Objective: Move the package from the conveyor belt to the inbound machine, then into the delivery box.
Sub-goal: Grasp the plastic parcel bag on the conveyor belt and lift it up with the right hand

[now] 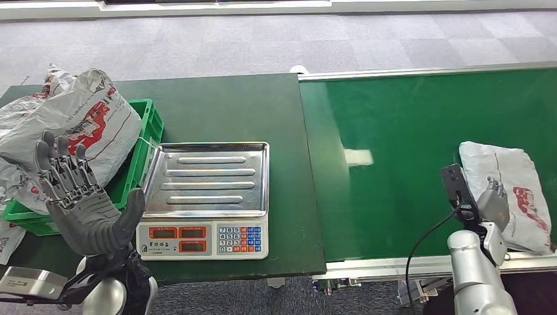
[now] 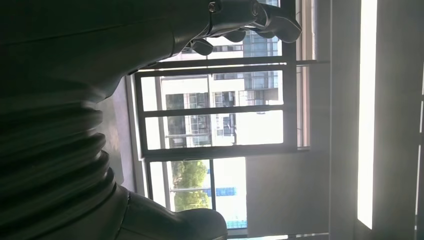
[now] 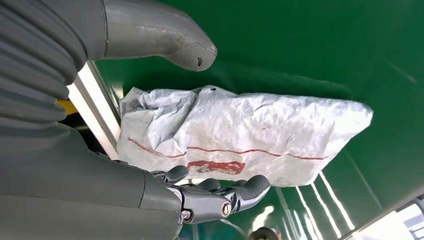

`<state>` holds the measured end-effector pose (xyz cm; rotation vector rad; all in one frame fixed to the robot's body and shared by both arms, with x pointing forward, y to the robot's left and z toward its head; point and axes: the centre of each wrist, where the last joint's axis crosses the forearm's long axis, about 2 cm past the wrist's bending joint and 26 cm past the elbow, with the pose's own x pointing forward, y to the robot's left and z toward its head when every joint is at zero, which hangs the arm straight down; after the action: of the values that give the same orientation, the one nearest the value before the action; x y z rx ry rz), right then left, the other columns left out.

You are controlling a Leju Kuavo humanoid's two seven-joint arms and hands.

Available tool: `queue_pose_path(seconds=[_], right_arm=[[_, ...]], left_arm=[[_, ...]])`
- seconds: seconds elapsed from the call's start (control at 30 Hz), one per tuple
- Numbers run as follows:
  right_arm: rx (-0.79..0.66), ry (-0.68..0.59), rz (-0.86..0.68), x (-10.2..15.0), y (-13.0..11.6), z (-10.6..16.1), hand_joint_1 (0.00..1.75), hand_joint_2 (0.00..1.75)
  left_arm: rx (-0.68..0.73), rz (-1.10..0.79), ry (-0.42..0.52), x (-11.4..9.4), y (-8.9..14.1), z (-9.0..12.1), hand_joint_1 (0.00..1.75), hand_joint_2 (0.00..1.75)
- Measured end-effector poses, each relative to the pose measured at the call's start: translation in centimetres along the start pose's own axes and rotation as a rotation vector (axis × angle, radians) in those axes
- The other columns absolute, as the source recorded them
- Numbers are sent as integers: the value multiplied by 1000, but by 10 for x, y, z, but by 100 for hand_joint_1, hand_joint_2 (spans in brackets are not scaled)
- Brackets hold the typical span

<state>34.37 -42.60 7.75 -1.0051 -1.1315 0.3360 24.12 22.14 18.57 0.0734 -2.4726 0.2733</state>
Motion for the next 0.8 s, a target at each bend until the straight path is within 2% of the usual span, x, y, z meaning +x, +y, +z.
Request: queue_pose_path(seconds=[0.4,0.8], right_arm=[[-41,61,69,-7,-4,-1,0,175],[-14,51,69,-10,-5,-7,0,175]], left_arm=[[-1,1,1,0,0,0,0,175],[-17,4,-2,0,-1,-1,0,175]])
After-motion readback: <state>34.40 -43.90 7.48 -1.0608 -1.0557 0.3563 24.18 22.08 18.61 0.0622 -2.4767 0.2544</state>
